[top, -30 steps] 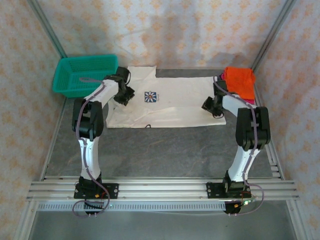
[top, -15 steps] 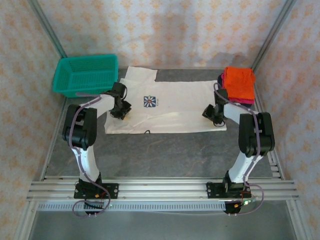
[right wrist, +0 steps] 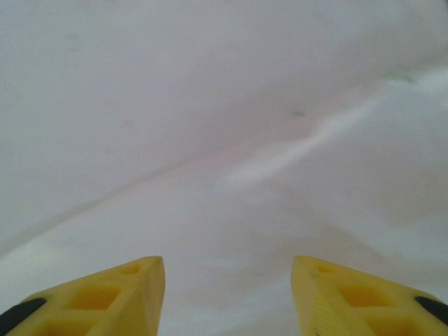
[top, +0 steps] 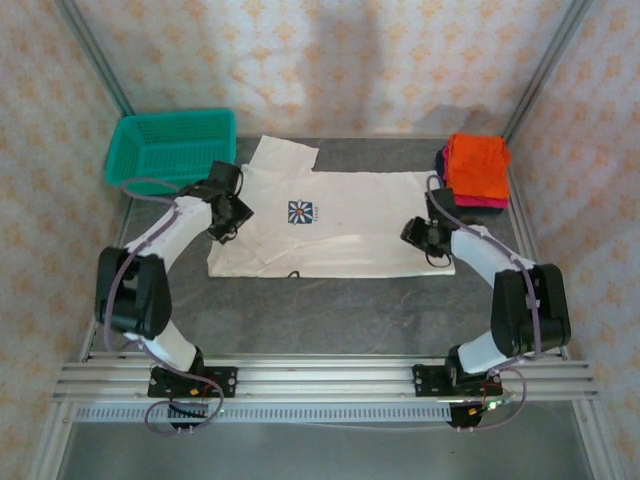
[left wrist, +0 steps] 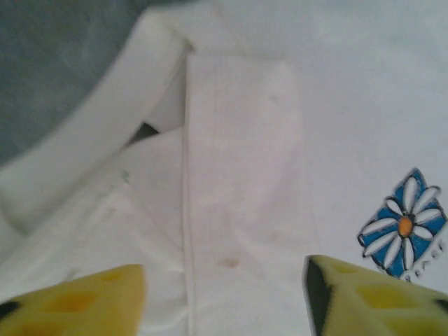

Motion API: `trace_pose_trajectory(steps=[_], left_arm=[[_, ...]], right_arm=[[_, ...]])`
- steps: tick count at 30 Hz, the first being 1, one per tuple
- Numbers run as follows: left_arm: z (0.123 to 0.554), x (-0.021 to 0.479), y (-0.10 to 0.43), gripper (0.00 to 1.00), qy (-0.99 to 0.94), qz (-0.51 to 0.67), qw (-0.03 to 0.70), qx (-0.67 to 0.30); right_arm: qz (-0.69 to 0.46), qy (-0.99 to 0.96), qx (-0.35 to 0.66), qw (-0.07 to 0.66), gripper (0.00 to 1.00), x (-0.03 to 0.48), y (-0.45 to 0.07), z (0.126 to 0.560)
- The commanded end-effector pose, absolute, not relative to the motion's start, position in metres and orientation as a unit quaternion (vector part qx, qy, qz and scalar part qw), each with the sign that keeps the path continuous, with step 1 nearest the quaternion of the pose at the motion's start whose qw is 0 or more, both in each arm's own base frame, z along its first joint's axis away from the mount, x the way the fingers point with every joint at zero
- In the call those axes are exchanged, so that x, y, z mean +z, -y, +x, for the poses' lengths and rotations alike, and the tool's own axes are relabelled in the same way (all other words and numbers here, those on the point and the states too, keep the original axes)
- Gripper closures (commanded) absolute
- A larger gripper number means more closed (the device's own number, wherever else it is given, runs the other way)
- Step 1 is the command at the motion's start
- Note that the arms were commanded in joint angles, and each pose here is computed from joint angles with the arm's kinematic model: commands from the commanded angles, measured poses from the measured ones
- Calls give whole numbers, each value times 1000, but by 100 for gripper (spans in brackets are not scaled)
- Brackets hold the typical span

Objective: Fold and stack the t-shirts

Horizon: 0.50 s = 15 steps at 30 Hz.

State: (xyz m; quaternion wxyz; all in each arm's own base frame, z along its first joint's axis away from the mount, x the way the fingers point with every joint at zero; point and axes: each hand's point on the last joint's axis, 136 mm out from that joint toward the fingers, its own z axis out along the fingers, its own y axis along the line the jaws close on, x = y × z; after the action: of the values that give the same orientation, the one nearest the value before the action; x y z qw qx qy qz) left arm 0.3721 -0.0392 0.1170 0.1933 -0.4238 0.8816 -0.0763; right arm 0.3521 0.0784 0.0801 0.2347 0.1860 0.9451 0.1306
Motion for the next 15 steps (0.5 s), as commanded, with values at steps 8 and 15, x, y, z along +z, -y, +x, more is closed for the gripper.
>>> trace_pose_trajectory(steps=[8,15], left_arm=[[303,122,-13,0,-859,-473,178,-76],[281,105,-30,0,-842,-508,152,-103]], right_arm=[[-201,-883,143,400,36,139,-307,359],[-340,-851,139,376,40,105,-428,334]])
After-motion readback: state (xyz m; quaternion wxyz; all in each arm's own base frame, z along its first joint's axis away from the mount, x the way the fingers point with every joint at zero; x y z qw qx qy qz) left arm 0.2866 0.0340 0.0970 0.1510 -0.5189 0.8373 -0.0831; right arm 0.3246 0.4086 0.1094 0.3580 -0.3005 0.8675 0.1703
